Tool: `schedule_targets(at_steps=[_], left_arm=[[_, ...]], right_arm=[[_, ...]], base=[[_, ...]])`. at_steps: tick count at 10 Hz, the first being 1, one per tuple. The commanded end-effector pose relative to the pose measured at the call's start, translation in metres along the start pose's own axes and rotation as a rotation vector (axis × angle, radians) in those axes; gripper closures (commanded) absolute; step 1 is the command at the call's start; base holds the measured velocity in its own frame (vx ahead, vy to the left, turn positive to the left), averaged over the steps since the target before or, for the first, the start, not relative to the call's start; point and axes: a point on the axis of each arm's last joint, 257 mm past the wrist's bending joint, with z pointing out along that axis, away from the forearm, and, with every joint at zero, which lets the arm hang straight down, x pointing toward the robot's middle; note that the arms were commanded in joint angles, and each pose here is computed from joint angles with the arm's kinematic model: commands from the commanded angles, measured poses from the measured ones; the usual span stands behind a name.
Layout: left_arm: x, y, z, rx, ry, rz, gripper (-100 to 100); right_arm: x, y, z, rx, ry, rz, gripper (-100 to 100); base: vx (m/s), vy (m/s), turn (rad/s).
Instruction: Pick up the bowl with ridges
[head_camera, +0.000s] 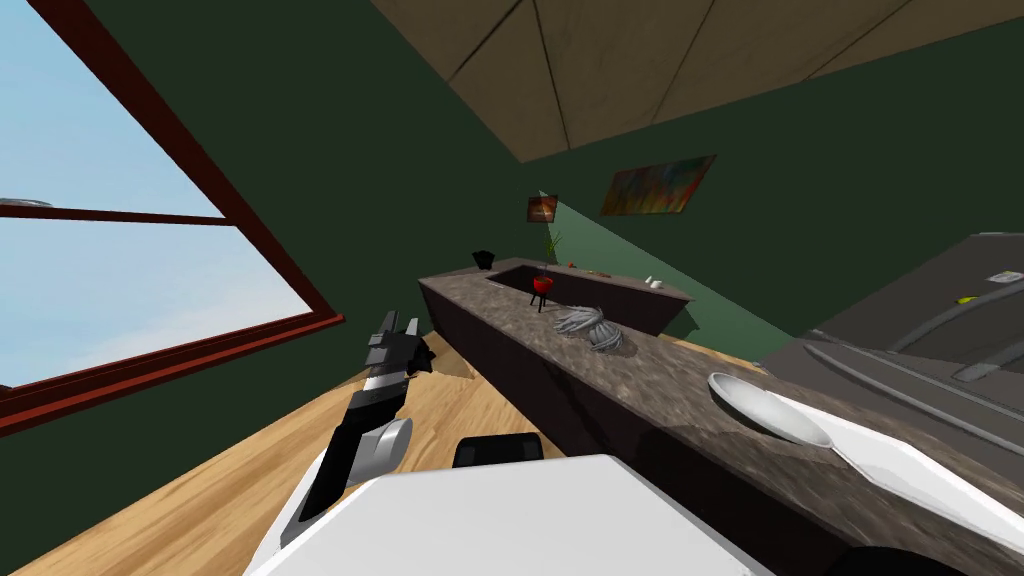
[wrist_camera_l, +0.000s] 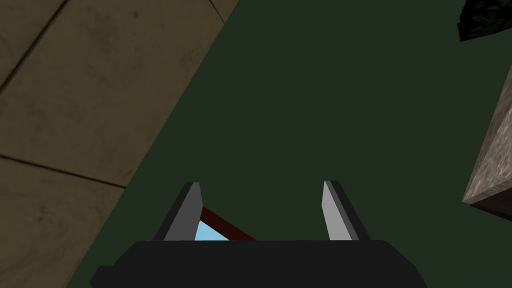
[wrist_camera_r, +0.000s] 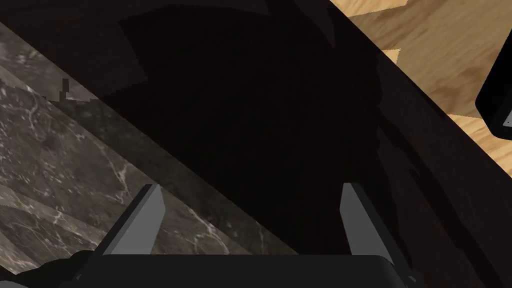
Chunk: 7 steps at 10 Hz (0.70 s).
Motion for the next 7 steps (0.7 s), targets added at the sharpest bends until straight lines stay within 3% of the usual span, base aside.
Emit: schedule_targets(at_steps=[1, 2, 3, 6, 7], left_arm=[[0.000, 0.000, 0.000, 0.000, 0.000, 0.000, 0], [0.000, 0.000, 0.000, 0.000, 0.000, 0.000, 0], [0.000, 0.000, 0.000, 0.000, 0.000, 0.000, 0], [0.000, 0.000, 0.000, 0.000, 0.000, 0.000, 0], [0.000, 0.000, 0.000, 0.000, 0.000, 0.000, 0]], right_arm=[[0.000, -0.040, -0.017, 0.080, 0.034, -0.054, -100], [0.000, -0.040, -0.017, 0.080, 0.034, -0.054, -100], [-0.001, -0.060, -0.028, 0.121, 0.052, -0.082, -100], [-0.003, -0.076, -0.036, 0.153, 0.066, -0.105, -100], [-0.007, -0.092, -0.046, 0.187, 0.082, -0.137, -100]], base=[[0.074, -0.036, 0.277], [0.056, -0.043, 0.109], [0.047, -0.040, 0.109], [0.038, -0.026, 0.116], [0.080, -0.064, 0.278]])
